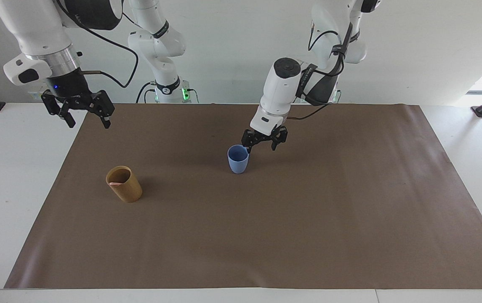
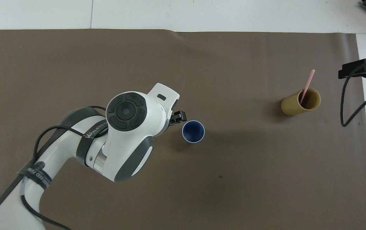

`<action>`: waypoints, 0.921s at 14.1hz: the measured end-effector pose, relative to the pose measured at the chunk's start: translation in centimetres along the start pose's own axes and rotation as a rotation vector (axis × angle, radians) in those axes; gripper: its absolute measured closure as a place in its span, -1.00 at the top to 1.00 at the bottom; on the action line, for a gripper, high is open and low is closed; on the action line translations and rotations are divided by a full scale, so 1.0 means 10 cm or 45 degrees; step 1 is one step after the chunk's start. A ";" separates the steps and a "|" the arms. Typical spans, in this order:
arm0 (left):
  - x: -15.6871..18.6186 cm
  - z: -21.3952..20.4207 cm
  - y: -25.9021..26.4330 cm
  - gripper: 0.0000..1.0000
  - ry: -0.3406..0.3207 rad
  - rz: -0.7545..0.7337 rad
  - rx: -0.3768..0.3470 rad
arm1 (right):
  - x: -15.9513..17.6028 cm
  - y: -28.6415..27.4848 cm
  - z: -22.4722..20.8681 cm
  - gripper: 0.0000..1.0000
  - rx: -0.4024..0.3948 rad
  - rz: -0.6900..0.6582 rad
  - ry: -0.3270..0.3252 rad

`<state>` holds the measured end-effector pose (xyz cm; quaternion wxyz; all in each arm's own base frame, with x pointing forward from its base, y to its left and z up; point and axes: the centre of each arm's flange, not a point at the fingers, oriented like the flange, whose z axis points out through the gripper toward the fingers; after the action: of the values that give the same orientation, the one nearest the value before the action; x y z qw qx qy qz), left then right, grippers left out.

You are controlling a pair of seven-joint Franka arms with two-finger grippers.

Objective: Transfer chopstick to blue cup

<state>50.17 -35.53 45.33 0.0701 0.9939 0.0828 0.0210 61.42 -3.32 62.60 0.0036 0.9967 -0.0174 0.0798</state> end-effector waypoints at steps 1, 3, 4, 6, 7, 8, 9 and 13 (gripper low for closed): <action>0.12 -0.22 -0.21 1.00 0.000 0.020 0.012 | 0.12 0.00 0.17 1.00 -0.001 0.000 0.010; 0.31 -0.65 -0.74 1.00 -0.015 0.073 0.045 | 0.34 0.00 0.54 1.00 -0.002 -0.001 0.026; 0.39 -0.83 -1.00 1.00 -0.026 0.098 0.060 | 0.42 -0.02 0.72 1.00 0.000 -0.004 0.025; 0.56 -1.09 -1.50 1.00 -0.024 0.144 0.070 | 0.52 -0.11 0.98 0.93 0.009 -0.023 0.036; 0.66 -1.16 -1.75 1.00 -0.021 0.168 0.073 | 0.56 -0.15 1.07 0.92 0.013 -0.030 0.042; 0.75 -1.21 -1.98 1.00 -0.022 0.191 0.076 | 0.57 -0.19 1.16 0.90 0.016 -0.038 0.034; 0.83 -1.23 -2.19 1.00 -0.031 0.215 0.081 | 0.55 -0.24 1.23 0.87 0.018 -0.047 0.018; 0.98 -1.57 -2.74 1.00 -0.060 0.341 0.155 | 0.44 -0.32 1.55 0.65 0.019 -0.083 -0.048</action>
<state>54.52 -4.98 57.21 0.0082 0.9987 -0.0510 0.0017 68.35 -0.47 48.02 -0.0017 0.9980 0.0155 0.0609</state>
